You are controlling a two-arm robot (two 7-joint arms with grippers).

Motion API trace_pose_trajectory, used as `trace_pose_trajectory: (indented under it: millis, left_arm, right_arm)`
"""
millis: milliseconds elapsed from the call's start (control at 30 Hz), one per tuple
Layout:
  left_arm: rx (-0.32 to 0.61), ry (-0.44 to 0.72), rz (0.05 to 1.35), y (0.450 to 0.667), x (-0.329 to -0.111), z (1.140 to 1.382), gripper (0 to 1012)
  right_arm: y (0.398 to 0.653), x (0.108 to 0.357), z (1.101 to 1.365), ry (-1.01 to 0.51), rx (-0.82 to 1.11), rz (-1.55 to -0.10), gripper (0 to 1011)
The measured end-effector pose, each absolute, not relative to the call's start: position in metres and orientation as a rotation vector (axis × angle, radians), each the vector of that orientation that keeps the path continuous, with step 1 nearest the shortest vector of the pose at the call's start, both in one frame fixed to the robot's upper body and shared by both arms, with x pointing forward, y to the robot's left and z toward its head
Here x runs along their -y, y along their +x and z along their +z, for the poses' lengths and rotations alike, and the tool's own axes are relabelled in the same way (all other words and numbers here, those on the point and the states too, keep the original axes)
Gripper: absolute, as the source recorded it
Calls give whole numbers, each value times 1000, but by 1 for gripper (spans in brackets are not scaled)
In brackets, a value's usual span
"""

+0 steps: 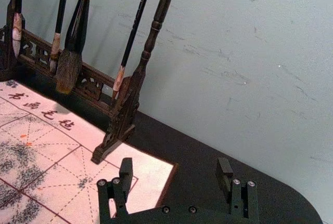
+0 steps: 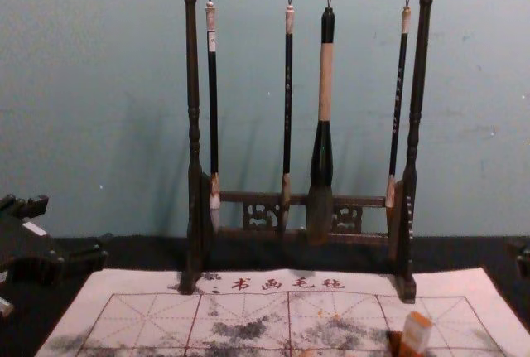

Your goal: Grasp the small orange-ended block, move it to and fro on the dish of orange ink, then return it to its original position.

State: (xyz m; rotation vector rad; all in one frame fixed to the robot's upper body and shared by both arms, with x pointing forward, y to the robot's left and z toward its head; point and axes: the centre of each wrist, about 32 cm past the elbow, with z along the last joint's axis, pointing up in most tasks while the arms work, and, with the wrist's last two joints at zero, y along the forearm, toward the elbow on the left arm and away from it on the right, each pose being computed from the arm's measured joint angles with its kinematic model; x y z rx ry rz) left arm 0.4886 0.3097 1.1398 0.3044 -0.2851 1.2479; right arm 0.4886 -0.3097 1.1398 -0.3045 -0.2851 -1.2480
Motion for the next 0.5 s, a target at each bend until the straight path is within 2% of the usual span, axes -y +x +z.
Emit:
trace_pose_trajectory:
  millis: [500]
  left_arm:
    - [285, 304, 1248, 489, -310, 1140, 1001]
  right_arm:
    - [489, 310, 1140, -304, 285, -1248, 1000]
